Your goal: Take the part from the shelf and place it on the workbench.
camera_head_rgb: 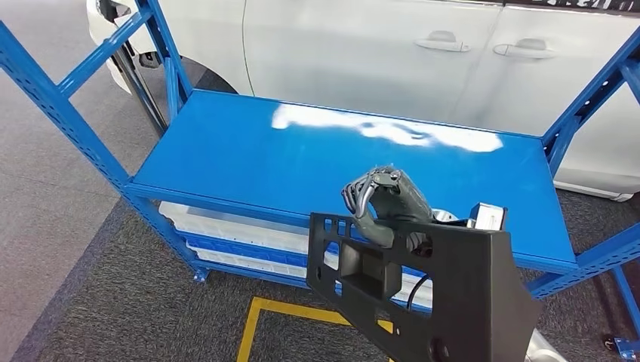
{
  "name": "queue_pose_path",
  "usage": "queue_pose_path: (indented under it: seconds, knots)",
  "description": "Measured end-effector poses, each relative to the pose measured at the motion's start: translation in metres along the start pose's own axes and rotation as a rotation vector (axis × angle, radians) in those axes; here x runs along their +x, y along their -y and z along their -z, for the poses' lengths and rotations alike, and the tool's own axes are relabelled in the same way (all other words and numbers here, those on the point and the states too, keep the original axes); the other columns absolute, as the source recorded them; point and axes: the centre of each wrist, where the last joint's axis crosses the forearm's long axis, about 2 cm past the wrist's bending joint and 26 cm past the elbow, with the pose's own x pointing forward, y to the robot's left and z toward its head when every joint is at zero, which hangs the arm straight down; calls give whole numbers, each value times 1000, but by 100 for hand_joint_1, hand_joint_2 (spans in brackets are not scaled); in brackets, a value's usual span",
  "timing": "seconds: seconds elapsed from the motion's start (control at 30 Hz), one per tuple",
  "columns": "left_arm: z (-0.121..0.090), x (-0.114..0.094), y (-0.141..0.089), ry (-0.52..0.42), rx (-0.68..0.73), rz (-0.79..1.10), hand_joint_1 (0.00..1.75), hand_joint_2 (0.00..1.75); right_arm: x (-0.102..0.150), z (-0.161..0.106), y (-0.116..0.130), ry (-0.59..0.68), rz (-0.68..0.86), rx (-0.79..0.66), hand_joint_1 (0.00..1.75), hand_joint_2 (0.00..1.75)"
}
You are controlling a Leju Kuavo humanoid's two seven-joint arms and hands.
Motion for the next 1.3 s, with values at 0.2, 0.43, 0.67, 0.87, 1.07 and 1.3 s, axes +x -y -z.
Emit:
queue_pose_path:
  seconds: [0.2,0.43,0.67,0.87,1.07,1.3]
  knots:
    - [0,1,0,1,-2,-2,0,175,-2,-1,0,0,11,-11,175,175]
    - [1,4,-1,5,-5,-1,0,175,-2,-4,3,4,19,-27,175,175]
    - [1,3,-1,-6,-8,-10,0,175,-4,-7,2,-10,33,-40,175,175]
    - [1,4,-1,-8,-16,-12,0,175,-5,-9,2,-15,33,-48,175,175]
    - [1,6,-1,-5,-18,-8,0,175,-7,-13,-2,-32,32,-67,175,175]
    - [1,6,-1,-5,-21,-5,0,175,-7,-16,-1,-39,24,-75,175,175]
